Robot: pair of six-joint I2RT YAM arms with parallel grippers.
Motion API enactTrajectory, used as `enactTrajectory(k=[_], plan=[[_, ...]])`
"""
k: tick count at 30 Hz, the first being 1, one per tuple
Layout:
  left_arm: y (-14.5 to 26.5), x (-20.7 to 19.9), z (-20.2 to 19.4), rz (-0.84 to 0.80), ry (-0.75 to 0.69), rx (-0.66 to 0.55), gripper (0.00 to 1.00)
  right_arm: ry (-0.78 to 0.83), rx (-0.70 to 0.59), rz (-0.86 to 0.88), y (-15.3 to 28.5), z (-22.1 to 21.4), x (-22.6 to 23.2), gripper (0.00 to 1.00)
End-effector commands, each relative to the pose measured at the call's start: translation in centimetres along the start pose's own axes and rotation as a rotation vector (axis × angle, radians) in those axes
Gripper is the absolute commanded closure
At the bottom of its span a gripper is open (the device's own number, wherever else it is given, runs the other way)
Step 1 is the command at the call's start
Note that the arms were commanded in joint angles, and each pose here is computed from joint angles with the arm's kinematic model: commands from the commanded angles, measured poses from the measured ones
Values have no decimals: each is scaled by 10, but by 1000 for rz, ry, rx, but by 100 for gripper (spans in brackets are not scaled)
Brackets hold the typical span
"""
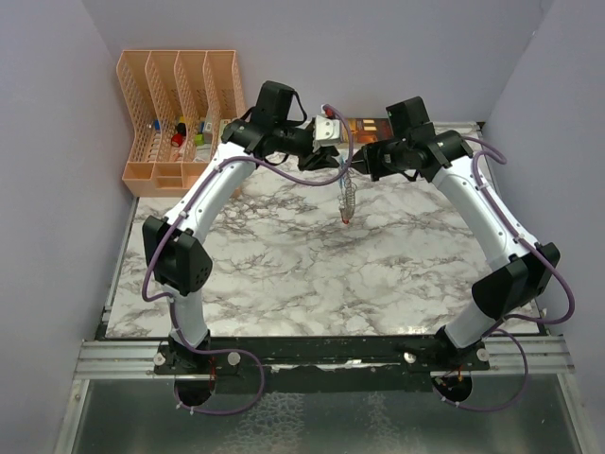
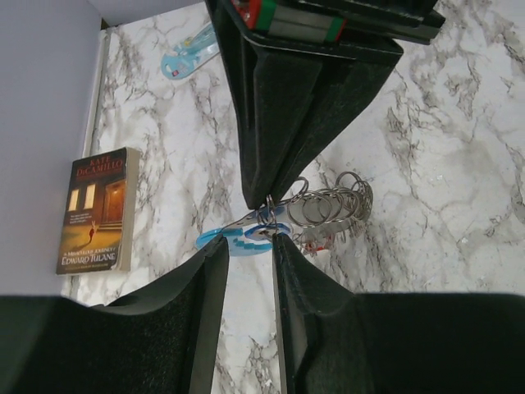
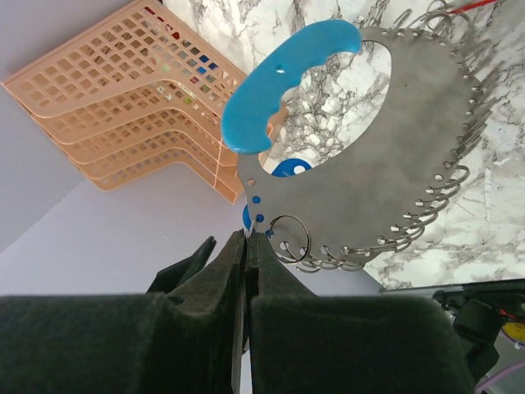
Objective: Put the keys on the keyring
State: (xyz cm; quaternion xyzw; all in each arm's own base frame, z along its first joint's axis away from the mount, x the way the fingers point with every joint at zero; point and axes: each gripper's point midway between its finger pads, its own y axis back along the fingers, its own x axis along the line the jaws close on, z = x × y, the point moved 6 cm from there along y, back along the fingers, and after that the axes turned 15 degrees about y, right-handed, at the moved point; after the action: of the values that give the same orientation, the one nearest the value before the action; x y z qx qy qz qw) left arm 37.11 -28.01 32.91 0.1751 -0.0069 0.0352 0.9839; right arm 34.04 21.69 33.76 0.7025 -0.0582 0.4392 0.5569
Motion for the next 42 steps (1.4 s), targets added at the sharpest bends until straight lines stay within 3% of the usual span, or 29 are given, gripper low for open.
enactTrajectory(k=[1,8,34,36,40,42], plan=[[-4,-12,3,-75,-17,-8,69,-15,7,73,7,2,16,99],[-13,-26,2,-119,-35,20,69,-10,21,84,7,1,20,99],[-18,1,0,47,-23,33,76,1,72,111,13,-7,14,99],[-19,2,0,50,-20,31,80,-3,71,113,13,-7,13,99],[-18,2,0,48,-15,31,99,-5,67,115,15,-7,12,99],[-18,1,-2,48,-11,40,100,-6,58,119,17,-6,12,99]])
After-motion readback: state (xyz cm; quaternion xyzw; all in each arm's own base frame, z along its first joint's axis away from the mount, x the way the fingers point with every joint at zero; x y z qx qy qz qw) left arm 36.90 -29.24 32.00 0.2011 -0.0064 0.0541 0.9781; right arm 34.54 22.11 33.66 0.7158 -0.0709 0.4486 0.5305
